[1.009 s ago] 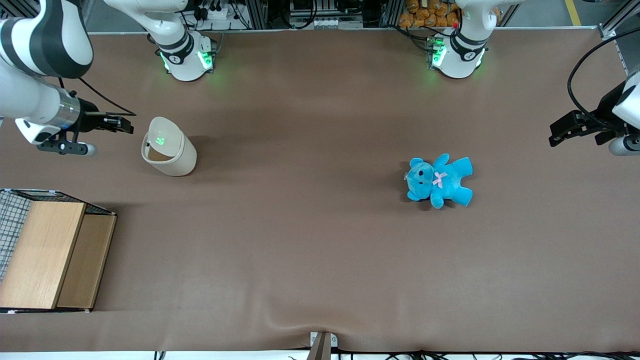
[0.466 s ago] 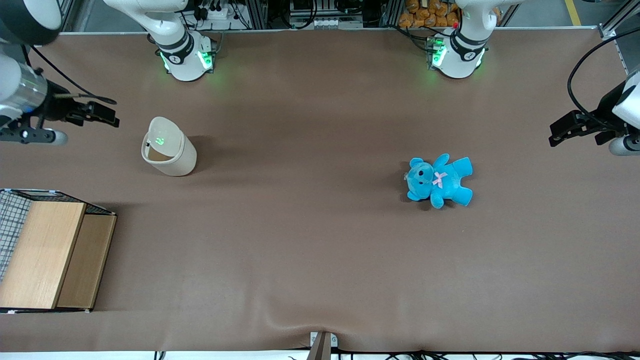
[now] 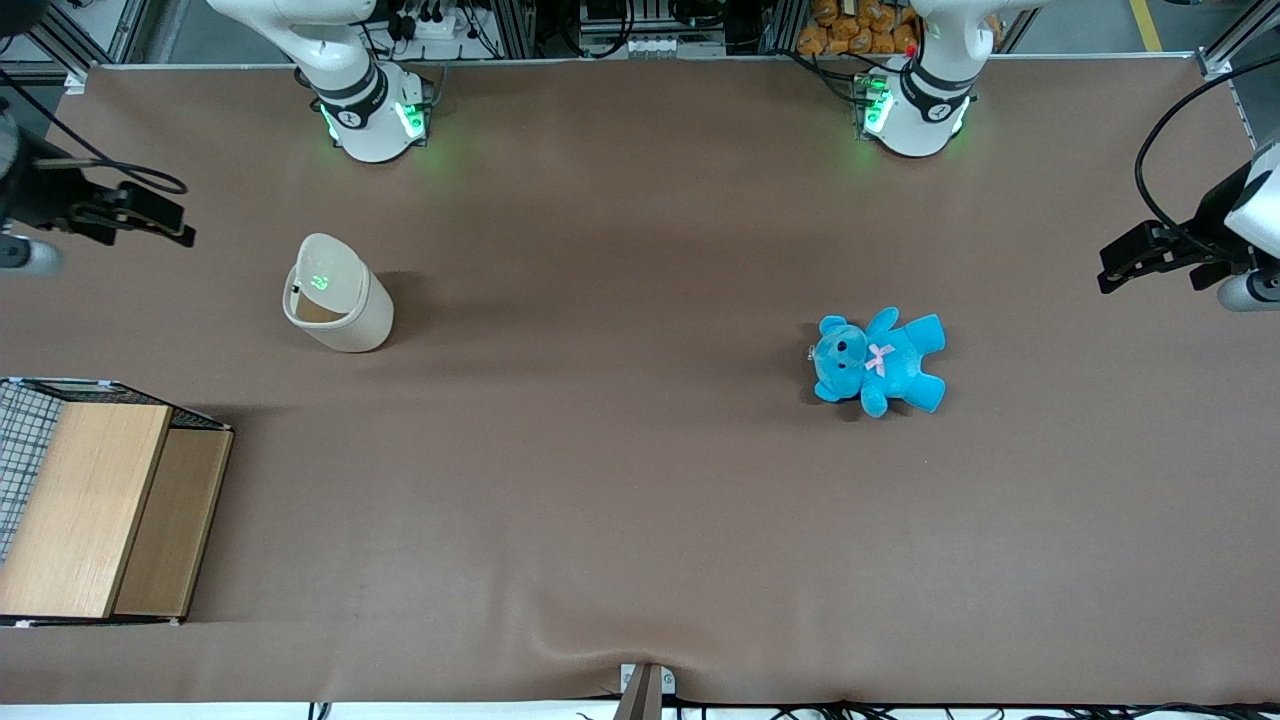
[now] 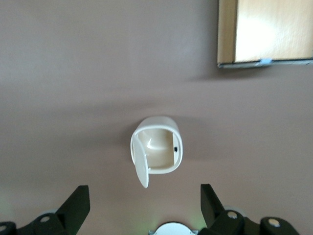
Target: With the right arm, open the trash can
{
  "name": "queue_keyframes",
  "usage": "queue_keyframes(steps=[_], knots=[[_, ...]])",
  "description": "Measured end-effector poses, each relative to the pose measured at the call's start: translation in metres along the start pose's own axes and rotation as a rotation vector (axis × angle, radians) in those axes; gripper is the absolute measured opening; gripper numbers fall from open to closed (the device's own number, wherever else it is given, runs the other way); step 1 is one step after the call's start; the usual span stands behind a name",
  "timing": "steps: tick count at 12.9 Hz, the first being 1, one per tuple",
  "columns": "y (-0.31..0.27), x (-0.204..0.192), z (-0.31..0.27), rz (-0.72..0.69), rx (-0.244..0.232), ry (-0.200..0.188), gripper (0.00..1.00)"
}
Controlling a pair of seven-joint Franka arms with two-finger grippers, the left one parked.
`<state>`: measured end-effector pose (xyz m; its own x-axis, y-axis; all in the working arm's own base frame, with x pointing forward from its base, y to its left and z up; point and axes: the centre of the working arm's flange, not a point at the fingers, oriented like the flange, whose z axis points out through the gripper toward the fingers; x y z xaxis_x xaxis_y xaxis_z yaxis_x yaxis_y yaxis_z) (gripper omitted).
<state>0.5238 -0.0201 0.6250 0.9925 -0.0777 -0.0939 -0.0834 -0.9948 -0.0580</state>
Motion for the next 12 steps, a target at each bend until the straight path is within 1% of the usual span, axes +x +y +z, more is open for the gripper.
queue_keyframes(steps=[3, 6, 8, 12], knots=[[0.015, 0.006, -0.026, 0.015, -0.014, 0.058, 1.00], [0.017, 0.023, -0.033, 0.017, -0.021, 0.090, 1.00], [0.020, 0.034, -0.033, 0.021, -0.021, 0.100, 1.00], [0.021, 0.038, -0.036, 0.022, -0.035, 0.108, 1.00]])
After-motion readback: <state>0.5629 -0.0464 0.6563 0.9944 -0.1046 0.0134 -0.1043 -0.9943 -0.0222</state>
